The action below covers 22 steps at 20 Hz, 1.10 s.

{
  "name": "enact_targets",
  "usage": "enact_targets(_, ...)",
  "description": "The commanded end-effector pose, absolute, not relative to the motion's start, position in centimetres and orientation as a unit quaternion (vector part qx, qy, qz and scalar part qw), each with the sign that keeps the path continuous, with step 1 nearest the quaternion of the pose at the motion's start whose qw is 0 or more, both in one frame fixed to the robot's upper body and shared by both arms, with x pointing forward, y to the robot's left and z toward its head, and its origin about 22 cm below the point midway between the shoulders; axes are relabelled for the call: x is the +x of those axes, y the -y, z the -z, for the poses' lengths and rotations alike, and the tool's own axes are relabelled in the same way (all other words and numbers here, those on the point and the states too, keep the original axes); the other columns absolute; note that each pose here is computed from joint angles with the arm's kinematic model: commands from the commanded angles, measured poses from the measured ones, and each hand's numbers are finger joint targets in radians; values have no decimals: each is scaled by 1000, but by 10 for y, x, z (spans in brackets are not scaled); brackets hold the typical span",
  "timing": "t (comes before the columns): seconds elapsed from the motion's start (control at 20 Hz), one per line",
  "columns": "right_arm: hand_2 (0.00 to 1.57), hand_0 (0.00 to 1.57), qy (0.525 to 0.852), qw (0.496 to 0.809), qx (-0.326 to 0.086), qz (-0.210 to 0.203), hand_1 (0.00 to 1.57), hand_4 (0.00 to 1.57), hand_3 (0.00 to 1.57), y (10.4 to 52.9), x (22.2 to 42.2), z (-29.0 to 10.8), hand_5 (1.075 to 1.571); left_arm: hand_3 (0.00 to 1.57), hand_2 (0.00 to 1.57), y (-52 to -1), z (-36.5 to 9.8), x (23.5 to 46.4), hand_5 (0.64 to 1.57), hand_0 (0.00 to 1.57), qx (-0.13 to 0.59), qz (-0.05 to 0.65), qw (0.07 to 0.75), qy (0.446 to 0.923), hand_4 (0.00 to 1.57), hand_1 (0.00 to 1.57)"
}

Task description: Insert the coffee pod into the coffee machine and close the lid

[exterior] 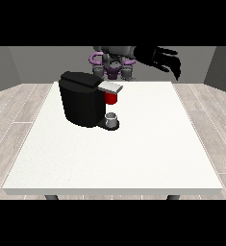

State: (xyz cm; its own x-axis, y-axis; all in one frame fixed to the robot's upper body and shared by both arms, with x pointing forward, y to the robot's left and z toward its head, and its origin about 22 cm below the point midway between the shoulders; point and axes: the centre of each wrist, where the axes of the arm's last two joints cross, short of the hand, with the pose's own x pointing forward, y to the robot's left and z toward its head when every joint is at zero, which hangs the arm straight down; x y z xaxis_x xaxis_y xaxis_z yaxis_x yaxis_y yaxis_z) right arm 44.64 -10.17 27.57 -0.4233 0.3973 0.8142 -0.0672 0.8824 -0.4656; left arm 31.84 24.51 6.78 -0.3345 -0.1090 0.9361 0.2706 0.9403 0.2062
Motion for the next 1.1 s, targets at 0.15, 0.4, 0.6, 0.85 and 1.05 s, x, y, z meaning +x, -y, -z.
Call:
enact_targets(0.15, 0, 0, 820, 529, -76, -207, 0, 0, 0, 98, 449, -289, 1571, 0, 0, -250, -86, 327, 1571, 0, -64, 174, 559, 808, 215, 0)
enact_targets(0.4, 0, 0, 835, 505, -87, -201, 0, 101, 0, 99, 451, -292, 1571, 0, 0, -239, -97, 329, 1571, 0, -65, 180, 542, 818, 297, 0)
enact_targets(0.6, 0, 0, 836, 508, -54, -200, 0, 0, 0, 92, 450, -285, 1571, 0, 0, -248, -91, 328, 1571, 0, -72, 168, 558, 810, 349, 0)
enact_targets(0.85, 0, 0, 844, 479, 22, -240, 0, 172, 0, 49, 434, -229, 1571, 0, 0, -254, -66, 324, 1571, 0, -45, 147, 581, 799, 248, 0)
enact_targets(1.05, 0, 0, 817, 532, 43, -220, 0, 263, 0, 68, 427, -161, 1571, 0, 0, -268, -24, 303, 1571, 0, -60, 144, 642, 751, 266, 0)
